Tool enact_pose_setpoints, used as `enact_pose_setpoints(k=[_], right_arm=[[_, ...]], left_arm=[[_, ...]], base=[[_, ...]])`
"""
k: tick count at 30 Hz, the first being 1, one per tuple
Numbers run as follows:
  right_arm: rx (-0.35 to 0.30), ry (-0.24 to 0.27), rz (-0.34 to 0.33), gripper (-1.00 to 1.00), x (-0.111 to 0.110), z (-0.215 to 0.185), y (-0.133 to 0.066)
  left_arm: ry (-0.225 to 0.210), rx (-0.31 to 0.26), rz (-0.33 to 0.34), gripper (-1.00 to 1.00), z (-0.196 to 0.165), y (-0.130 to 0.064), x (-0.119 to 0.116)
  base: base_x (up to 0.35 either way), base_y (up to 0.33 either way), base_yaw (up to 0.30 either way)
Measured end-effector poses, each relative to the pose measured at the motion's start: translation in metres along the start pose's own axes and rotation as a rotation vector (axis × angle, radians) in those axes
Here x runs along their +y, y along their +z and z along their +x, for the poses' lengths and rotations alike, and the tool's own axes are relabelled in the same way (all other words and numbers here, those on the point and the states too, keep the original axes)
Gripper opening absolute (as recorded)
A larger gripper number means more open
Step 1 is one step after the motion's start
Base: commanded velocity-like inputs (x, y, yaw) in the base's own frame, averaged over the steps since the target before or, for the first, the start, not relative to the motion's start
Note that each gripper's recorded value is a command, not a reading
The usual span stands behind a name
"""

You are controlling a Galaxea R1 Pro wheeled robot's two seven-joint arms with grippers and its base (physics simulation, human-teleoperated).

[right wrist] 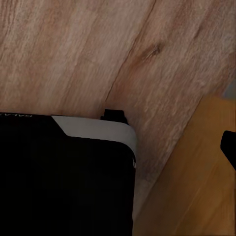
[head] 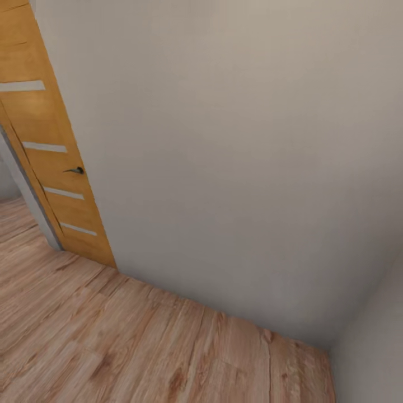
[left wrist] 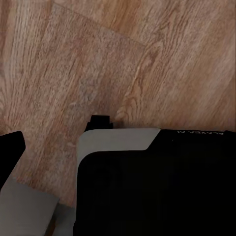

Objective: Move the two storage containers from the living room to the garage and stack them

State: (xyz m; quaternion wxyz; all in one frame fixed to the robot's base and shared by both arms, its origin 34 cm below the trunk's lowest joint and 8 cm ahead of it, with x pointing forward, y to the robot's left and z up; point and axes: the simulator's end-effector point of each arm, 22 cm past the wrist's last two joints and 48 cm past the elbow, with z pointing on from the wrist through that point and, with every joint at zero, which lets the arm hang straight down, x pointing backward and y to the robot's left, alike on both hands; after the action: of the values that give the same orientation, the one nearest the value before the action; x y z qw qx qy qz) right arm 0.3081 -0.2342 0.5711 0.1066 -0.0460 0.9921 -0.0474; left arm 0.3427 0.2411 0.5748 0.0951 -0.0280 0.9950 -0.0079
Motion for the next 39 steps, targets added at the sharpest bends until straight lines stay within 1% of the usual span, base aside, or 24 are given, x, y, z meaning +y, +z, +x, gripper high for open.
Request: enact_pose_setpoints(k=[7,33,36,39], right_arm=[[0.0,0.0,-0.001,1.0,0.0006,0.0,-0.0001],[0.002,0.0,0.0,1.0,0.0001,0.0006,0.0],[0.002,0.0,0.001,1.0,-0.0005,0.0005,0.0001],[0.005,-0.001,0.001,1.0,-0.0004,0.0013,0.0002]], left_arm=[[0.0,0.0,0.0,1.0,-0.0001,0.0,0.0],[0.001,-0.001,0.0,1.0,-0.0004,0.0,0.0],[0.001,-0.002,0.0,1.0,-0.0005,0.0,0.0],[0.002,-0.001,0.0,1.0,-0.0006,0.0002,-0.0001]], base=[[0.322,0.0,0.082],[0.322,0.0,0.266],[0.29,0.0,0.138],[0.103,0.0,0.025]])
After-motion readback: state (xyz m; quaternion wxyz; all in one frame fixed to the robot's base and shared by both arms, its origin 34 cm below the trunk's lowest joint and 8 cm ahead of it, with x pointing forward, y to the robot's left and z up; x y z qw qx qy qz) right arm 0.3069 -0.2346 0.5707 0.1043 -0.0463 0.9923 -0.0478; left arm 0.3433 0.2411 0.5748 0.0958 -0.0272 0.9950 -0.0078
